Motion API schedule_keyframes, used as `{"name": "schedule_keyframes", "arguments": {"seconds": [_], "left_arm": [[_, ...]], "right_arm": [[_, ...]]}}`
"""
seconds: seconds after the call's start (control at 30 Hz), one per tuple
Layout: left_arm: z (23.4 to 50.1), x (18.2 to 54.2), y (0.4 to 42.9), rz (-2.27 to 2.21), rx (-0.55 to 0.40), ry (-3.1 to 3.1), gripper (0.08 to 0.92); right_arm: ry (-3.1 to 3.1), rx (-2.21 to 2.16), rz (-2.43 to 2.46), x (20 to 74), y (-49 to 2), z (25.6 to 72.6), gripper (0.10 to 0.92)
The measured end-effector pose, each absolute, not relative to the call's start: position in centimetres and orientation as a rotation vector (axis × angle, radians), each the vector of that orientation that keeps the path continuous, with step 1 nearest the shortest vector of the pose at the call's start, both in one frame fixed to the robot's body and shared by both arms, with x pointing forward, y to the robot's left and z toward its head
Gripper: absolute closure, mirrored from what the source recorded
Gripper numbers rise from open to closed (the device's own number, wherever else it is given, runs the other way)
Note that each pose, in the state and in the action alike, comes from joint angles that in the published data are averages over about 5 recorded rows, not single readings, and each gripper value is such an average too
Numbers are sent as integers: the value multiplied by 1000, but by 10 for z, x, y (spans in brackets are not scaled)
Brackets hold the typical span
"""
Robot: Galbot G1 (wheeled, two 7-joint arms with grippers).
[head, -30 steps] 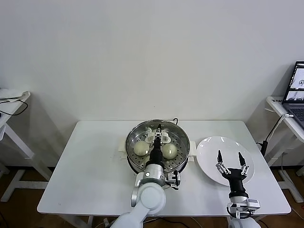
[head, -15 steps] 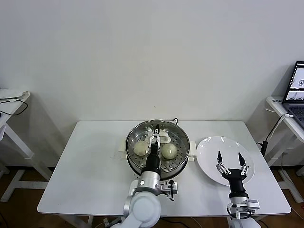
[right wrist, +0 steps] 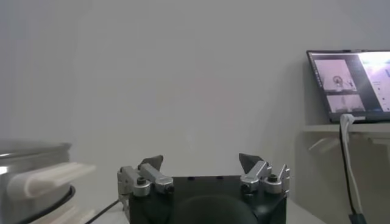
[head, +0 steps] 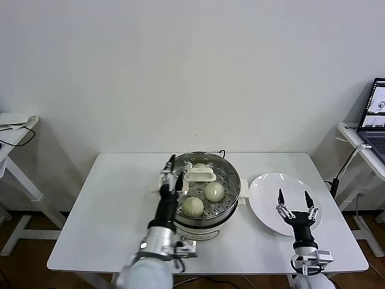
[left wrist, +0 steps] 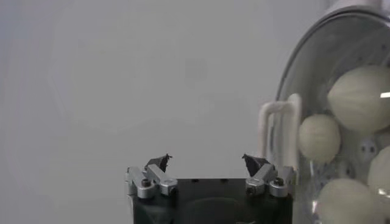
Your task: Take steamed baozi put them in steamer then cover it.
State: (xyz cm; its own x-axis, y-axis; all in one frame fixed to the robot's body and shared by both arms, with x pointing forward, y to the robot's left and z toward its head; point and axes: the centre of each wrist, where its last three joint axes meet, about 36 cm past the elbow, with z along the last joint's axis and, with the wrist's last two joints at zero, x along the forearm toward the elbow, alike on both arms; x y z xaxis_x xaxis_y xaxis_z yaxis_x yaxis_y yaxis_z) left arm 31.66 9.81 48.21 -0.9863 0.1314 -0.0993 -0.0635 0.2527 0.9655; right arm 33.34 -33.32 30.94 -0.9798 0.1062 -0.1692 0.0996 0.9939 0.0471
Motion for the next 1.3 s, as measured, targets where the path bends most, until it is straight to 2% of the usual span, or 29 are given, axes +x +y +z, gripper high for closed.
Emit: {"name": "schedule_keyframes", "arguments": {"seconds": [0.23, 0.53, 0.87, 1.3], "left_arm": [[480, 311, 151, 1498, 118, 2603, 177], [454, 310, 206, 1052, 136, 2873, 177], [442, 299, 233, 748, 78, 2972, 177], [432, 290, 247, 604, 43, 3009, 177]], "right_arm": [[2964, 135, 78, 335, -333, 326, 200], [2976, 95, 84, 333, -325, 345, 200], [2984, 44, 72, 325, -314, 361, 200], [2985, 18, 62, 316, -308, 373, 200]]}}
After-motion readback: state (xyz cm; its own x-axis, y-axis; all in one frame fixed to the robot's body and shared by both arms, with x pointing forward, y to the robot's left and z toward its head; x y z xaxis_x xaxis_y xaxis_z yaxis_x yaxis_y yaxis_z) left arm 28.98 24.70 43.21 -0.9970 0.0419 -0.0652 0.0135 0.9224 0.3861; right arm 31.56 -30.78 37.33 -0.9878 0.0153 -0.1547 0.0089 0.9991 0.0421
